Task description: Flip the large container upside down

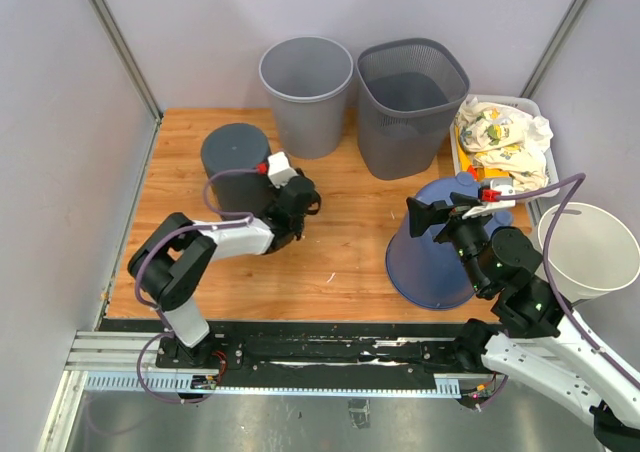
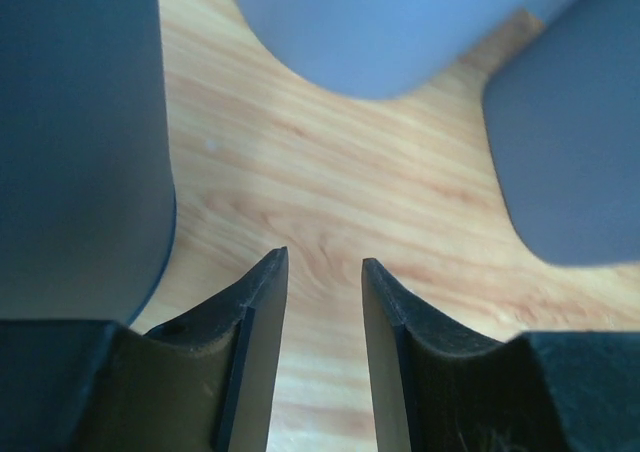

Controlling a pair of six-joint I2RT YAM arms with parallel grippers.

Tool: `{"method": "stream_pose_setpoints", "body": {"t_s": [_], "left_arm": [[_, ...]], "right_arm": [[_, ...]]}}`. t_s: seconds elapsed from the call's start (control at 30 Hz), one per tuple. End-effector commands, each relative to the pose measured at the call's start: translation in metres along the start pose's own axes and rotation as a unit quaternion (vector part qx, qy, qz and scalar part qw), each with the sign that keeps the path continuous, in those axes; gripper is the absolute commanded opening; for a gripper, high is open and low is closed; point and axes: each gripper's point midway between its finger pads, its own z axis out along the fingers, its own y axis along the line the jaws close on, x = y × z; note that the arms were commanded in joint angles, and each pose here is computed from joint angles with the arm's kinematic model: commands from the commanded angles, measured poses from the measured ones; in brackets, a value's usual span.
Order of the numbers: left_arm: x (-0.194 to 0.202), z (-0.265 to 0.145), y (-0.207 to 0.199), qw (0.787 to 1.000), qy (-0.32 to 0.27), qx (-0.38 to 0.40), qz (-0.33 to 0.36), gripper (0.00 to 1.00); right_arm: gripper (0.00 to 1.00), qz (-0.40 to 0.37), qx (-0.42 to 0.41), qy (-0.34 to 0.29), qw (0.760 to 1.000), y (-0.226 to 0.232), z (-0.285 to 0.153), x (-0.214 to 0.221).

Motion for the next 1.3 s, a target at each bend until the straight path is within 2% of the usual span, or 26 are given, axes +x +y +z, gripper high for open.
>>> {"method": "stream_pose_setpoints", "body": {"t_s": [0.0, 0.27, 0.7, 0.8, 1.03, 1.27], "left_arm": [[-0.047, 0.016, 0.029, 0.999, -0.03, 0.007, -0.014, 0.4], [-0.099, 0.052, 0.082, 0.999, -0.035, -0.001, -0.031, 0.4], [-0.145, 0.105, 0.157, 0.997, -0.009, -0.07, -0.044, 0.43], [-0.15, 0.108, 0.157, 0.997, -0.005, -0.068, -0.039, 0.44], [-0.17, 0.097, 0.117, 0.998, -0.007, 0.01, -0.061, 0.53], [-0.19, 0.081, 0.085, 0.997, -0.009, 0.047, -0.055, 0.54]], "right_arm": [[0.98, 0.008, -0.004, -0.002, 1.0, 0.001, 0.002, 0.001], [0.98, 0.006, -0.019, 0.003, 1.0, 0.008, 0.004, 0.003], [0.98, 0.005, -0.018, 0.002, 1.0, 0.007, 0.003, 0.003], [0.98, 0.004, -0.019, 0.005, 1.0, 0.008, 0.003, 0.005], [0.98, 0.003, -0.021, 0.01, 1.0, 0.01, 0.006, 0.008], [0.98, -0.003, -0.03, 0.018, 0.999, 0.016, 0.011, 0.012]]}}
